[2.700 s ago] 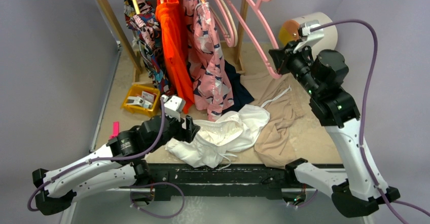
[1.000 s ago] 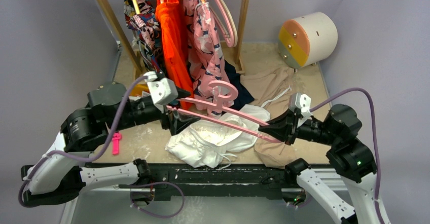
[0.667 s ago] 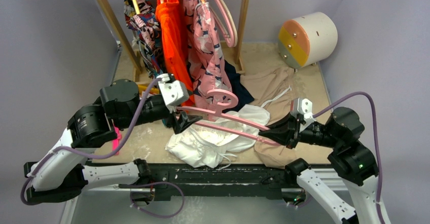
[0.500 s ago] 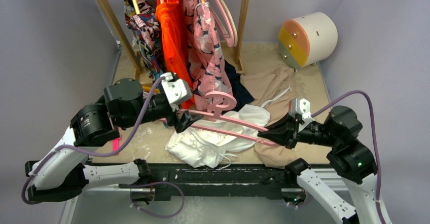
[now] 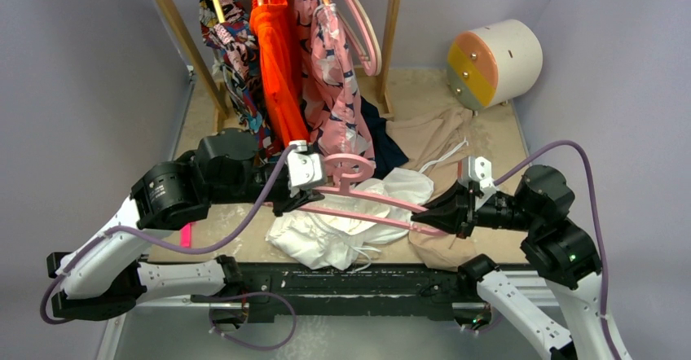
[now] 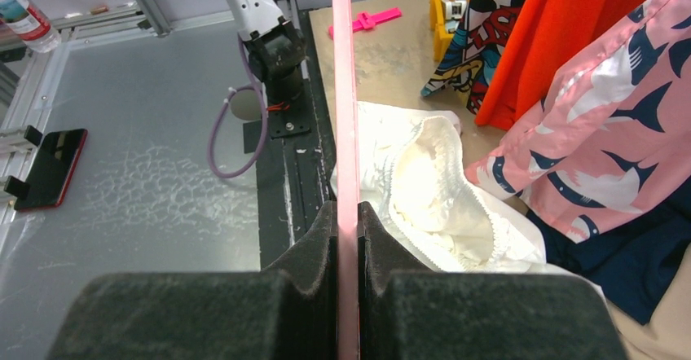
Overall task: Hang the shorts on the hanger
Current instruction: Hang the shorts on the hanger.
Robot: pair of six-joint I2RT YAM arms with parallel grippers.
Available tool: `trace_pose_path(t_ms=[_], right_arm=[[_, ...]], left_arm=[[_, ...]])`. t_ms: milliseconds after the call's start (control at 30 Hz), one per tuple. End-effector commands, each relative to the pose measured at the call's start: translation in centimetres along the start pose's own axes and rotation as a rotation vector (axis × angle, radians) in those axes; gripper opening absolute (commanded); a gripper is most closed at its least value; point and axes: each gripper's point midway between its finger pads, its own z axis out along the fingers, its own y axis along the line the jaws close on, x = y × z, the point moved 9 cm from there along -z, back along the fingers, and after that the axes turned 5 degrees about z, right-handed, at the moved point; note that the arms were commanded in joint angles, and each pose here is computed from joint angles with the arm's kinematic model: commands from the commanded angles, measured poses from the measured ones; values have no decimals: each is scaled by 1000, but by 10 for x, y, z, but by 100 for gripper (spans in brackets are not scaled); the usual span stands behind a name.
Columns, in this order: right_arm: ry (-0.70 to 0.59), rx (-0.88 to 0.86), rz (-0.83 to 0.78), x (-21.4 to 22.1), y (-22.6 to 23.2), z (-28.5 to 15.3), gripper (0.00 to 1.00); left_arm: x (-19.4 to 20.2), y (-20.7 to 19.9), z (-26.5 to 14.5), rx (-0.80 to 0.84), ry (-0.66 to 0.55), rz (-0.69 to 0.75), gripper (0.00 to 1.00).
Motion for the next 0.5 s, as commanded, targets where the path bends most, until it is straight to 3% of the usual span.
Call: trace_pose_path(t_ms=[0,267,367,467], right_arm=[[-30,-54,-56,-9,0,4,0],[-25,-66,-44,-11,-2,6,0],[-29,-65,-38,-18,-2,7,39],[-40,-74,-54,-30,-1,7,55]], left_arm=[[-6,-6,-7,83,-78,75,1],[-9,-8,-19,49,-155,80,0],[-4,-7,-17,26,-144,68,0],[-1,-7,-14,28,-132,62,0]])
